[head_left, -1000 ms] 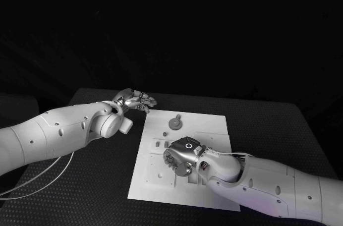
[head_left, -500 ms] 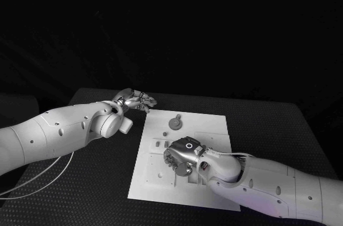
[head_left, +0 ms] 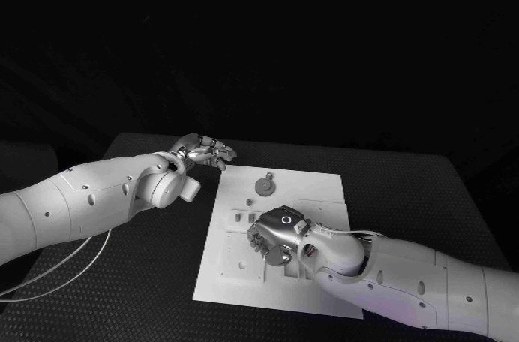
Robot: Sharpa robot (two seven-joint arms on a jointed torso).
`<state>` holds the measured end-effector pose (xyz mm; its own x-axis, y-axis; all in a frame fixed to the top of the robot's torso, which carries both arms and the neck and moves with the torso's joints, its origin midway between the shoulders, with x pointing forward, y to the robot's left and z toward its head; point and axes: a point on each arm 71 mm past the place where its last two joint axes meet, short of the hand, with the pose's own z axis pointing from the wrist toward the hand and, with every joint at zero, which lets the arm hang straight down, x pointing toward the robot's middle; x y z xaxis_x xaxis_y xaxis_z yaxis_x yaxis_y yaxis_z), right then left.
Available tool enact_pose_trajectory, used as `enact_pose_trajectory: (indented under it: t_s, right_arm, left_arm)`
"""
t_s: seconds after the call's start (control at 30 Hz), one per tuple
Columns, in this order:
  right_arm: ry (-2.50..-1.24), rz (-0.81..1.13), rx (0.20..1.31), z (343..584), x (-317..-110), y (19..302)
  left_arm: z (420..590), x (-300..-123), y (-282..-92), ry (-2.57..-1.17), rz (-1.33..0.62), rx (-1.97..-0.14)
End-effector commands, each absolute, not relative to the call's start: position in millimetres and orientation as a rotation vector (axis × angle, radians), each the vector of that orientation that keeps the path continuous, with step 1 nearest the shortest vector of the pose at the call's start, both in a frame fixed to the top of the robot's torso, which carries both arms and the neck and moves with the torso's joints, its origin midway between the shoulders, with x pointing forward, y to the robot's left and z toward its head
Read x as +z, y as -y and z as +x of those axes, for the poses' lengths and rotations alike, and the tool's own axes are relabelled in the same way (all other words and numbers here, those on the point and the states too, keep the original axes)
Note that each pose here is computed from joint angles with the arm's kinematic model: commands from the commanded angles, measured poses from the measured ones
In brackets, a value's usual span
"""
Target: Assemble the parts on the task board
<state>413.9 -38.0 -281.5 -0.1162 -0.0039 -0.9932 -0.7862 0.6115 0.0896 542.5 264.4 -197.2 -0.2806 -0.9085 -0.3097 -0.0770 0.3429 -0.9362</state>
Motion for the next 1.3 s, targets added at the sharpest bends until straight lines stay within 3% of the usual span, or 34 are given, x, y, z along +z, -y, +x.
enact_pose_trajectory:
  t_s: [0.03, 1.3]
  right_arm:
    - [-1.547, -0.697, 0.749, 413.9, -281.7, 38.2]
    - [-1.594, -0.741, 0.742, 412.7, -288.6, 32.0]
  left_arm:
    - [542.7, -195.9, -262.9, -1.638, -0.899, -1.089]
    - [542.4, -196.0, -262.9, -1.641, -0.9, -1.09]
